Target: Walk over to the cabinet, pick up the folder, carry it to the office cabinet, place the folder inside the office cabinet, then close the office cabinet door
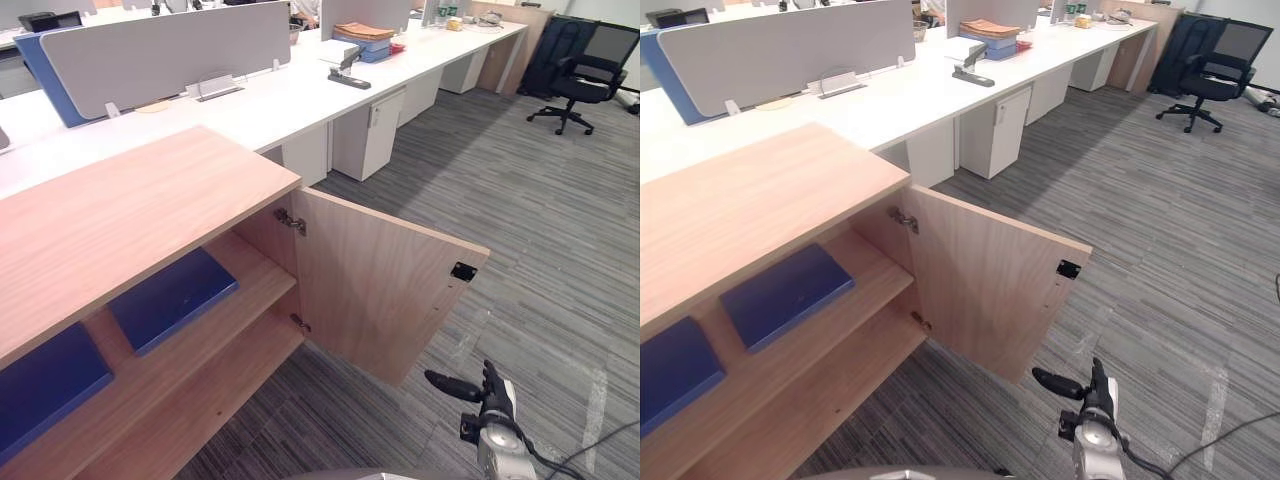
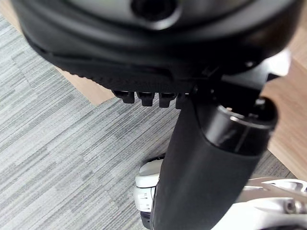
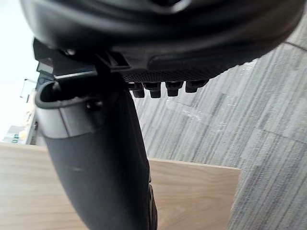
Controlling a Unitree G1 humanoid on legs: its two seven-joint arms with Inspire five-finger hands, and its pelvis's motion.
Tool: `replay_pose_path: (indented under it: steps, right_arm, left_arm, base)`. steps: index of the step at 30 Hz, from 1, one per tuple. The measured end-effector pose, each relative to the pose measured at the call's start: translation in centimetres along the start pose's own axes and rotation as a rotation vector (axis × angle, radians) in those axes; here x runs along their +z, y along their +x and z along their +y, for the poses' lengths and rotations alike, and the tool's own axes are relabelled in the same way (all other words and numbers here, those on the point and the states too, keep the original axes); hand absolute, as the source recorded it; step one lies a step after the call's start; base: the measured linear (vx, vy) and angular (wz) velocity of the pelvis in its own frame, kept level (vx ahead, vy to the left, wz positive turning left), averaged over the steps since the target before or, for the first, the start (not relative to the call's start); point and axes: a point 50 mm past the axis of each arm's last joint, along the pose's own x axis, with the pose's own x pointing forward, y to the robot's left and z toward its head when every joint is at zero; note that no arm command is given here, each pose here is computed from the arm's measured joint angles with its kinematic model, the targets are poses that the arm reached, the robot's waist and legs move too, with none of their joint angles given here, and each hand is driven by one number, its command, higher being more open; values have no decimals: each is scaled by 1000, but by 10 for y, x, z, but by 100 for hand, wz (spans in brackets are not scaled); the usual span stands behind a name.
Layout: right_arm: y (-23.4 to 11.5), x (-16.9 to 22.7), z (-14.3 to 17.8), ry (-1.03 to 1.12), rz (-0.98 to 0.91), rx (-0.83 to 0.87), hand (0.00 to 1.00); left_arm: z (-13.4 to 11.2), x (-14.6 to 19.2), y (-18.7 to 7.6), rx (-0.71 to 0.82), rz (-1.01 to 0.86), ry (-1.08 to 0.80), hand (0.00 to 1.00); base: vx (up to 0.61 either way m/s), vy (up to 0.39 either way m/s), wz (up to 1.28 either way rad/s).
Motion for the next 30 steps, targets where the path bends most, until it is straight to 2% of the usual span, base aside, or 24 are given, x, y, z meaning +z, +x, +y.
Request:
replay_pose_path:
  steps: [4, 5, 10, 16, 20, 25, 27, 28, 30]
  right_arm:
    - [15, 33, -9, 15, -77, -20, 100]
    - [22, 52, -13, 15, -119, -32, 100]
    - [37, 85, -19, 74, -155, -52, 100]
    - [51, 114, -33, 154, -140, -102, 100]
    - [54, 120, -42, 166, -126, -118, 100]
    - [55, 123, -27, 82, -131, -21, 100]
    - [53, 124, -4, -52, -148, 96, 100]
    - [52, 125, -3, -45, -150, 94, 100]
    - [51, 126, 1, -163, -171, 127, 100]
  left_arm:
    - [-3, 2, 0, -21, -8, -3, 100]
    - [-6, 3, 0, -27, -10, -8, 100]
    - [-6, 4, 0, -28, -22, -10, 100]
    - [-8, 12, 0, -31, -39, -13, 100]
    - [-9, 14, 0, -33, -45, -14, 100]
    - [-9, 16, 0, -34, -53, -14, 100]
    - [-10, 18, 0, -38, -58, -14, 100]
    - [-10, 18, 0, -39, -59, -14, 100]
    - [-9, 19, 1, -39, -63, -12, 100]
  base:
    - [-101, 30, 7]
    - [-73, 20, 4]
    - [-29, 8, 10]
    - [-5, 15, 17]
    - [-29, 28, 16]
    - [-32, 21, 3]
    - [-15, 12, 0]
    - [-18, 22, -3]
    - [-15, 26, -8]
